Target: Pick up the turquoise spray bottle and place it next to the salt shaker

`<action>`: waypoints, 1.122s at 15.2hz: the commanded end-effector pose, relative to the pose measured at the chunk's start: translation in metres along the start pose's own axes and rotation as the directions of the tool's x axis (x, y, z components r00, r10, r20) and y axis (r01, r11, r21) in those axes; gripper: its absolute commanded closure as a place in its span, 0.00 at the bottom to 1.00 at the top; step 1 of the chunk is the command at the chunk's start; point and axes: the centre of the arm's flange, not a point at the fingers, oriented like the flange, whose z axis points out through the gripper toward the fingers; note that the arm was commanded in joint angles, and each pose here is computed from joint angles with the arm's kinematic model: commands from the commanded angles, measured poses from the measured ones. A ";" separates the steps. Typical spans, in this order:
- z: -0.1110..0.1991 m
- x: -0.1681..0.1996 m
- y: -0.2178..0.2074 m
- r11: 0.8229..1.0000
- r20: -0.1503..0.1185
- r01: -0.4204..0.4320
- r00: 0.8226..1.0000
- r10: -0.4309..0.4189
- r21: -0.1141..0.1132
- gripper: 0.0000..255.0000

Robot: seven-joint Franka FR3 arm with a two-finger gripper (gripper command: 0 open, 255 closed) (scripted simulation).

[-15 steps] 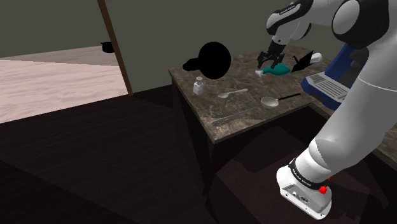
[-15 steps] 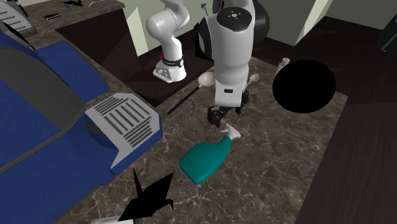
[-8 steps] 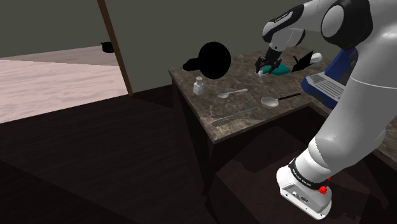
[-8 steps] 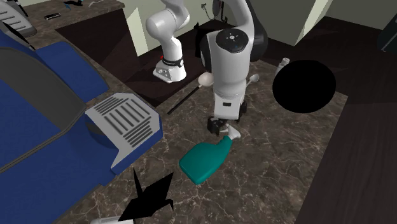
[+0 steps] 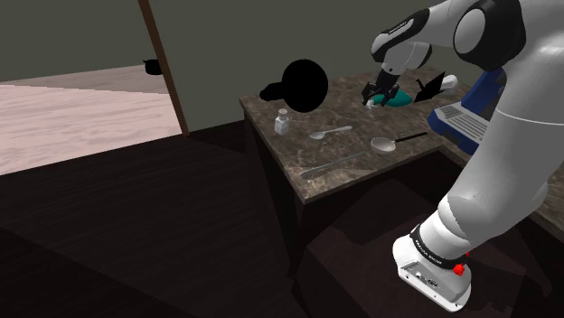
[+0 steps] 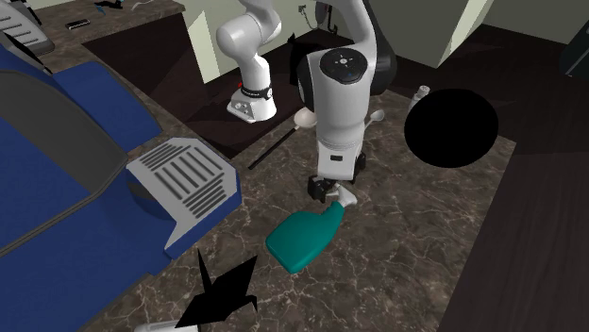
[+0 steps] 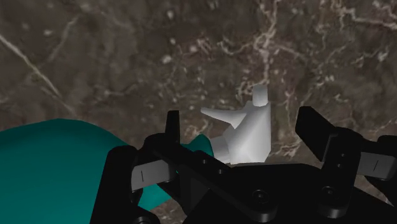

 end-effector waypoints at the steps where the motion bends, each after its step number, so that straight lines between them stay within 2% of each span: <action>1: 0.000 0.000 0.000 1.000 0.000 0.000 1.000 0.000 0.000 1.00; 10: 0.000 0.000 0.000 1.000 0.000 0.000 1.000 0.000 0.000 1.00; 17: -0.037 0.002 -0.004 1.000 0.000 0.000 1.000 0.000 0.000 1.00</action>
